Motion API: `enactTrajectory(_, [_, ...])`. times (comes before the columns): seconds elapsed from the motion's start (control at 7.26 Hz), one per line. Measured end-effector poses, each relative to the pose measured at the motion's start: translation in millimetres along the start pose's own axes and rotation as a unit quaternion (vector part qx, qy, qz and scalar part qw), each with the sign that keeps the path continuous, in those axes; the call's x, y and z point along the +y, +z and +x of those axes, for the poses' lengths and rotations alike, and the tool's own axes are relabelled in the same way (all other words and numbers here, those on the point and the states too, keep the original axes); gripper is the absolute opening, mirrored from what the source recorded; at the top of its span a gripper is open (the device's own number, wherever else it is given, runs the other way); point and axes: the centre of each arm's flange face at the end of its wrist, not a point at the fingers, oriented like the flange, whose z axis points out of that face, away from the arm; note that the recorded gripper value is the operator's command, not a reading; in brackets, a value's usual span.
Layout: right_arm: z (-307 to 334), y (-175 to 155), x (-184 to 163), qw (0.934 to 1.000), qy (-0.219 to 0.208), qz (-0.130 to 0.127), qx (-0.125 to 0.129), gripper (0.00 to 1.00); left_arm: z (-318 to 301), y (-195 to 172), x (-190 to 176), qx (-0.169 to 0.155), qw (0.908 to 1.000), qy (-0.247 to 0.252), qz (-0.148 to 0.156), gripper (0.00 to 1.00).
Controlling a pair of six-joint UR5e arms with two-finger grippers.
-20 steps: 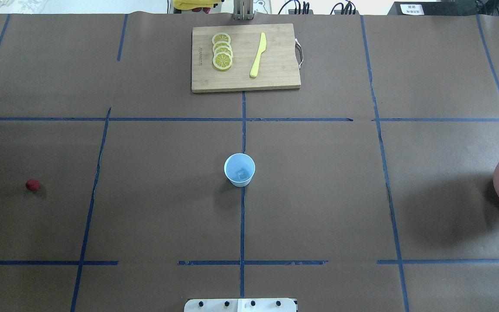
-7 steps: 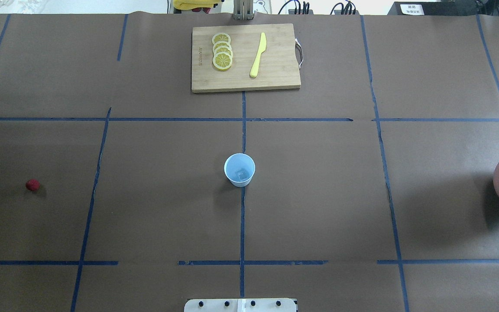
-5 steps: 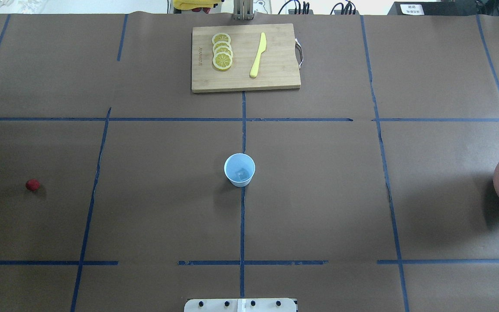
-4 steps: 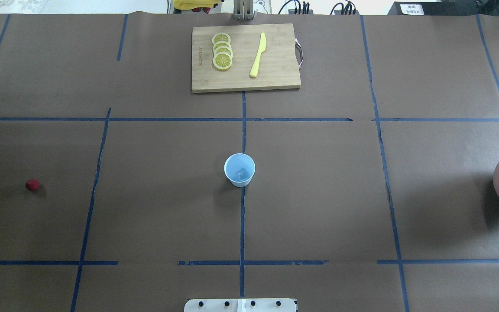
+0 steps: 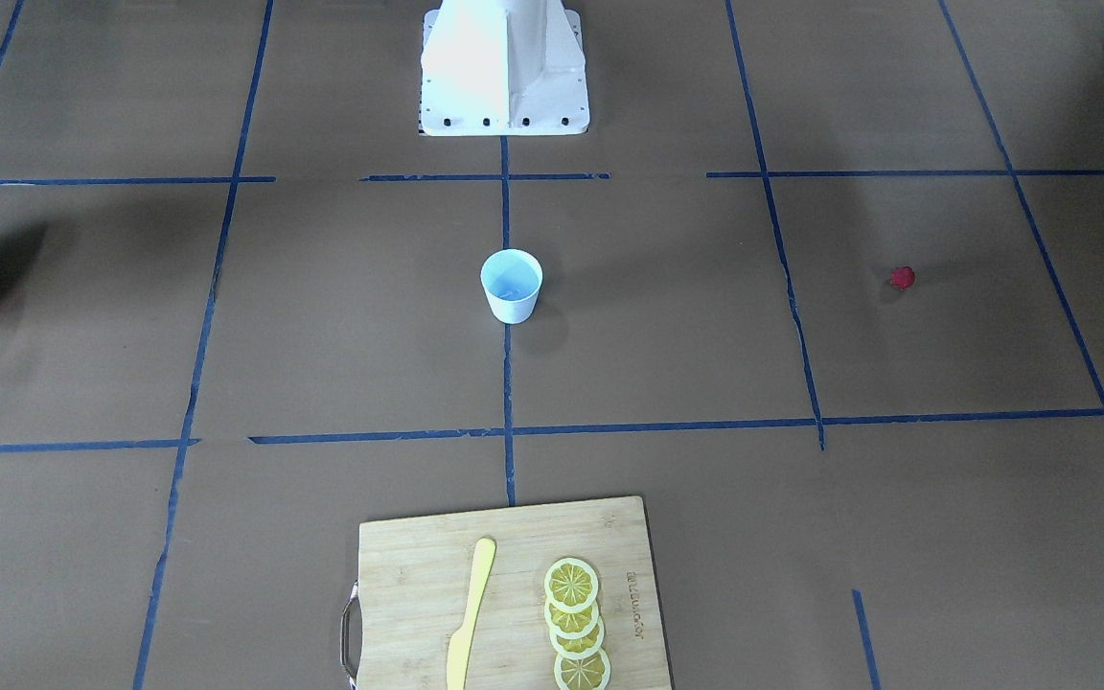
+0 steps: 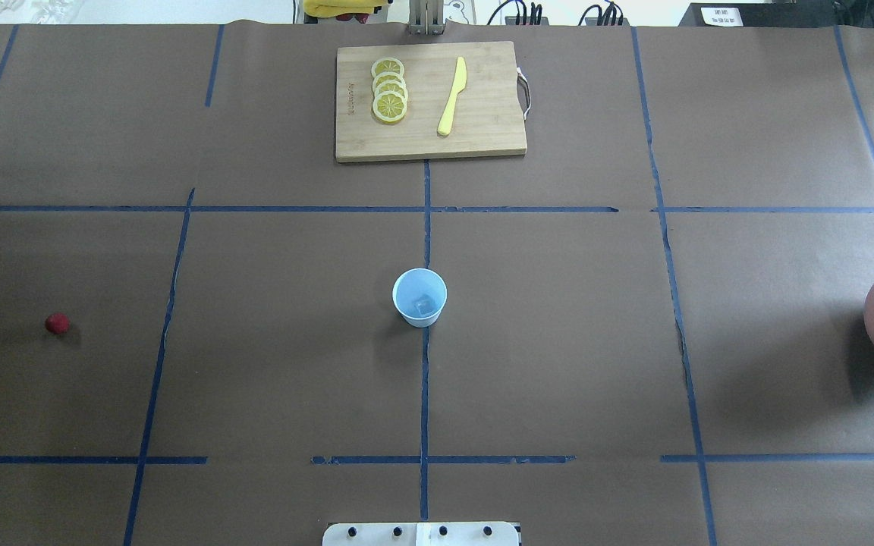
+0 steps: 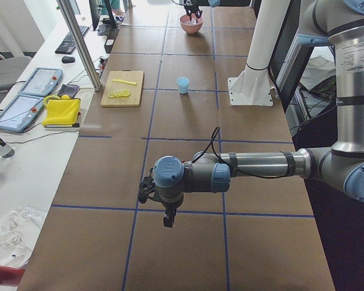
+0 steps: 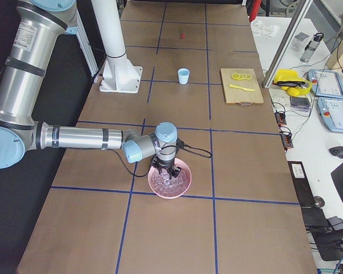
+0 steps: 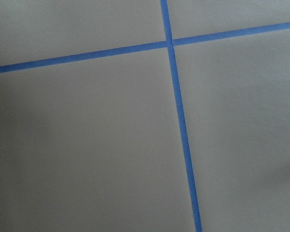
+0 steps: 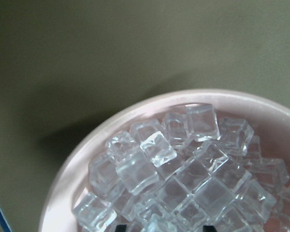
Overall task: Put ice and strawberries in cup
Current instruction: 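Grasp another ice cube from the pink bowl with the right gripper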
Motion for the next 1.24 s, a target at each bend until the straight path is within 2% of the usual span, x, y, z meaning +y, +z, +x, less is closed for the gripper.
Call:
enactTrajectory(0.14, [0, 0, 0, 1.0000, 0.000, 0.000, 0.000, 0.15, 0, 0, 0, 0.000, 1.0000, 0.000, 0.000, 1.00])
enactTrajectory(0.28, [0, 0, -1, 1.0000, -0.001, 0.000, 0.000, 0.03, 0, 0, 0, 0.000, 1.0000, 0.000, 0.000, 1.00])
enactTrajectory(0.83, [0, -9, -10, 0.9999, -0.001, 0.013, -0.005, 0.00, 1, 0, -1, 0.000, 1.0000, 0.001, 0.001, 1.00])
enactTrajectory(0.96, [3, -23, -18, 0.9995, 0.016, 0.021, -0.015, 0.00, 1, -1, -1, 0.000, 1.0000, 0.002, 0.001, 1.00])
enactTrajectory(1.1, [9, -46, -28, 0.9981, 0.055, 0.018, -0.021, 0.00, 1, -1, -1, 0.000, 1.0000, 0.002, 0.001, 1.00])
enactTrajectory(1.24, [11, -71, -37, 0.9928, 0.116, 0.015, -0.026, 0.00, 1, -1, -1, 0.000, 1.0000, 0.002, 0.001, 1.00])
